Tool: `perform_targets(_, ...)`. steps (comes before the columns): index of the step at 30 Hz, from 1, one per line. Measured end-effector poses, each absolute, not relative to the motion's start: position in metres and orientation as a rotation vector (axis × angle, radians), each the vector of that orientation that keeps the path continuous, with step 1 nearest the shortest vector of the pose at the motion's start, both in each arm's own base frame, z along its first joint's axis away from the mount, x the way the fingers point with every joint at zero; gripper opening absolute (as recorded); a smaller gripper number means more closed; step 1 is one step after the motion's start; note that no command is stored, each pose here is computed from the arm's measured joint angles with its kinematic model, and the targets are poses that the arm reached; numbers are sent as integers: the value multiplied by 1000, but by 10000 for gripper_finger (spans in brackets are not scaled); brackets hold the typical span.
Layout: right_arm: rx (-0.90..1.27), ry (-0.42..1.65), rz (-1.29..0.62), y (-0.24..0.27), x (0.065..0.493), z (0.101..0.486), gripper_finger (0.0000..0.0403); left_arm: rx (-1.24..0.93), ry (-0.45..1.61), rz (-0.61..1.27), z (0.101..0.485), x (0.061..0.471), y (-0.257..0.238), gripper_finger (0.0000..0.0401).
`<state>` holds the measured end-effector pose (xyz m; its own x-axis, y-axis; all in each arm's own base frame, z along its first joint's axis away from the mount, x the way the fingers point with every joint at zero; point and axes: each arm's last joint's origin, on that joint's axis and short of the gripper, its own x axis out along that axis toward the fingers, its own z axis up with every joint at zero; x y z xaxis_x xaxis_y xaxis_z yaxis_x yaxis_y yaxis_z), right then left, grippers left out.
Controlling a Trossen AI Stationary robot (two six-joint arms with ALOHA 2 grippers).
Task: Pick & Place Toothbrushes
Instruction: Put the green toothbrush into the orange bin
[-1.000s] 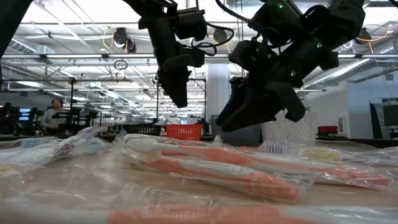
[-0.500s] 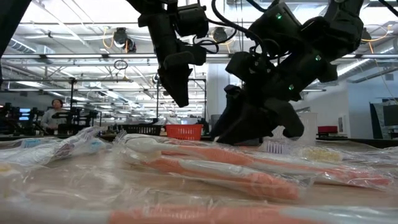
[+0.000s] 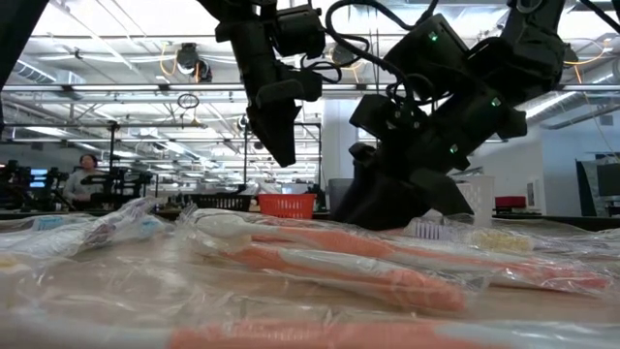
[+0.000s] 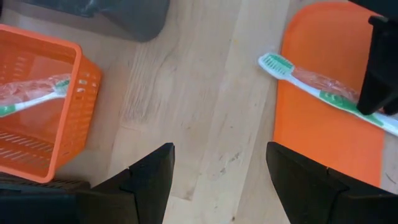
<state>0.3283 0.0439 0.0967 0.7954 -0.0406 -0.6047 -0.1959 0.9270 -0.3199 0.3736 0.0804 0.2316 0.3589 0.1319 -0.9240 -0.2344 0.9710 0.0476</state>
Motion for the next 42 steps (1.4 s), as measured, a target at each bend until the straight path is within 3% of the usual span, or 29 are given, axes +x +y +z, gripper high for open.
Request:
perform_targets(3,-383,655,82,44,328,96,36,-98,1180,236,232,374,80,253)
perform_targets(5,-387,656,84,44,328,97,11,-98,1179,237,232,374,80,253)
perform_targets(22,-374,557,46,43,321,144,1,-97,1152,239,233,376,81,253)
perform_targets(37,-273,654,137,44,315,135,1,-112,1151,248,233,376,81,253)
perform_targets(42,-227,689,117,43,316,126,18,-113,1150,249,233,376,81,253)
